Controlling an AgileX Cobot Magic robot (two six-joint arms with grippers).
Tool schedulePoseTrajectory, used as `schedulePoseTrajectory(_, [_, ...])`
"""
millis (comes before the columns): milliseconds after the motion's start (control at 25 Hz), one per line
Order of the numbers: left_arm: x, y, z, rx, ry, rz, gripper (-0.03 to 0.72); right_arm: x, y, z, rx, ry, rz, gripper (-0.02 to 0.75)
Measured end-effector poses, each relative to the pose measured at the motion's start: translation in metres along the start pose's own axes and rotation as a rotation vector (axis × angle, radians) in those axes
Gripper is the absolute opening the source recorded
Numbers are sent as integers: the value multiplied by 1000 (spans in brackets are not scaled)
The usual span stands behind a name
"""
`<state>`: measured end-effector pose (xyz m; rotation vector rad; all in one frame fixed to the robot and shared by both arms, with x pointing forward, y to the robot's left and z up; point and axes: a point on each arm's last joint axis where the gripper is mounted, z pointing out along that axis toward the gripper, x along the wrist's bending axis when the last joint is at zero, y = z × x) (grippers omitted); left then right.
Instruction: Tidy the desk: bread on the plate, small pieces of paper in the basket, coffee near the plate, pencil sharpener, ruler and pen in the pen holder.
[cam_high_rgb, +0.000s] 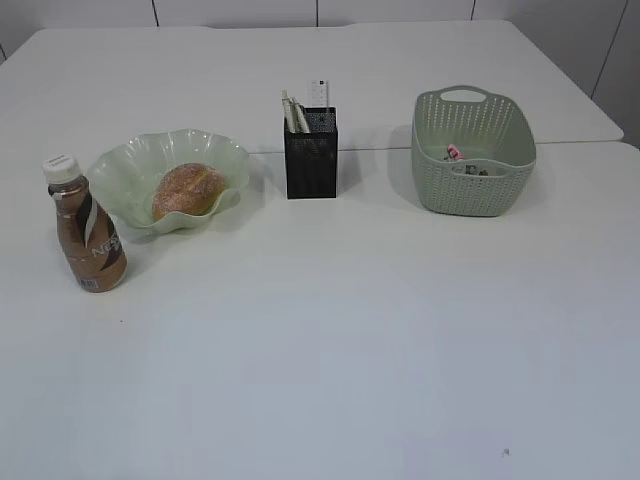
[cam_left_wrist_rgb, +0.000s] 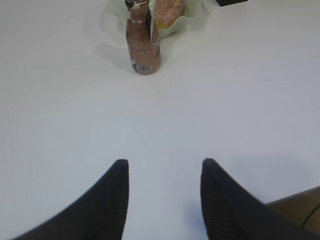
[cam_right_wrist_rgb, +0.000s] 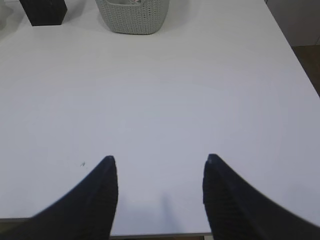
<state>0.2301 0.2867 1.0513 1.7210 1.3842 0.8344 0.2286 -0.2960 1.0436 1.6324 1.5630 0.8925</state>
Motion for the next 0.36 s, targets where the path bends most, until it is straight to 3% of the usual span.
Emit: schedulePoseTrajectory(360, [0,0,0,0,0,0,323,0,0,0,0,0,0,438])
